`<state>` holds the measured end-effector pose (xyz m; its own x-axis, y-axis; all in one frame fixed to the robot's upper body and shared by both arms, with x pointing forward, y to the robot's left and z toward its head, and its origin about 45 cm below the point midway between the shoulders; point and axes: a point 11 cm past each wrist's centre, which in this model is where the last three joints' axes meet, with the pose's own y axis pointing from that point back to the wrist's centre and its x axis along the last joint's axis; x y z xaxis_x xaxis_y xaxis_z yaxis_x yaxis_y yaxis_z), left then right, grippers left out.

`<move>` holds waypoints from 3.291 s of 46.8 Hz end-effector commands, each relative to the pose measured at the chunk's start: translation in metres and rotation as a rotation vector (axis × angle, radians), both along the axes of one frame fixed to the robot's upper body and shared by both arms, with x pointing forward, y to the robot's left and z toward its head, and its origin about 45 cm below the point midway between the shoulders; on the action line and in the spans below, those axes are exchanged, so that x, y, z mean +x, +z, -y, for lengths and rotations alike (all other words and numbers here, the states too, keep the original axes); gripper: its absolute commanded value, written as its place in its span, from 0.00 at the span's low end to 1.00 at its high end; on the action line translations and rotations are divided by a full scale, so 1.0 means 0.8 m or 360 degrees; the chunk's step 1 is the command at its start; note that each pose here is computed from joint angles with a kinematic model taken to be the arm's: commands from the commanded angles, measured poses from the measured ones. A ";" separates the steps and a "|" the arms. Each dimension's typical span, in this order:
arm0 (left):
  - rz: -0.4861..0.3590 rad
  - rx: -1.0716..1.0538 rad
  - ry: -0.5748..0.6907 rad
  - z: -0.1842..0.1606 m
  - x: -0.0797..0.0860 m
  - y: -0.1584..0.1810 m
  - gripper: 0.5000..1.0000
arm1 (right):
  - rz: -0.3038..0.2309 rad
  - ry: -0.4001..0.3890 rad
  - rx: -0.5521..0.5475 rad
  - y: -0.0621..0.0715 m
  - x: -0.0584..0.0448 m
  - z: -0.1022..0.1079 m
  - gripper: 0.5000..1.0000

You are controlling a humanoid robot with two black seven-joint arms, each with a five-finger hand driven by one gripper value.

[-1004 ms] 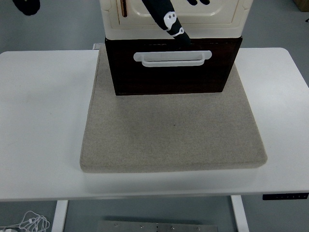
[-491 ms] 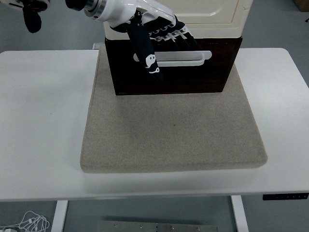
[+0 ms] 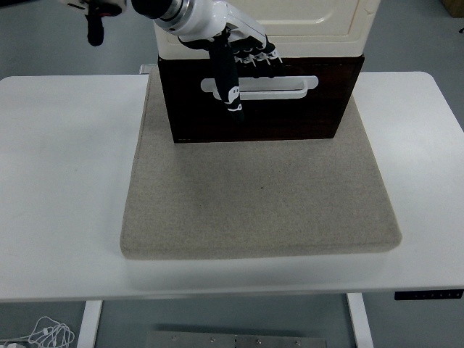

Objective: Open the drawer under the combination cabinet

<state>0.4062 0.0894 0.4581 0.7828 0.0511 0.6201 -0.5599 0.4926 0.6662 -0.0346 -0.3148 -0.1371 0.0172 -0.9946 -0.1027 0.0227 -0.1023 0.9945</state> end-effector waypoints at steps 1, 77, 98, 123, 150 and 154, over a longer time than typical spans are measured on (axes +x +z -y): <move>0.0007 0.0044 0.0015 0.004 0.002 -0.002 1.00 | 0.0000 0.0000 0.0000 0.000 0.000 0.000 0.85; 0.0034 0.0078 0.0258 0.019 0.032 -0.065 1.00 | 0.0000 0.0000 0.0000 0.000 0.000 0.000 0.85; 0.0016 0.0074 0.0277 0.015 0.035 -0.074 1.00 | 0.0000 0.0000 0.0000 0.000 0.000 0.000 0.85; -0.0015 0.0090 0.0266 0.020 0.034 -0.090 1.00 | -0.0002 -0.0001 0.0000 0.000 -0.001 0.000 0.85; -0.0021 0.0071 0.0223 0.030 0.030 -0.083 1.00 | 0.0000 0.0000 0.0000 0.000 0.000 0.000 0.85; -0.0024 0.0074 0.0214 0.031 0.029 -0.083 1.00 | 0.0000 0.0000 0.0000 0.000 0.000 0.000 0.85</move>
<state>0.4299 0.0654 0.3912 0.7793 0.1323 0.6125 -0.6106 0.3801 0.6948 -0.0346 -0.3147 -0.1371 0.0174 -0.9945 -0.1030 0.0226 -0.1026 0.9945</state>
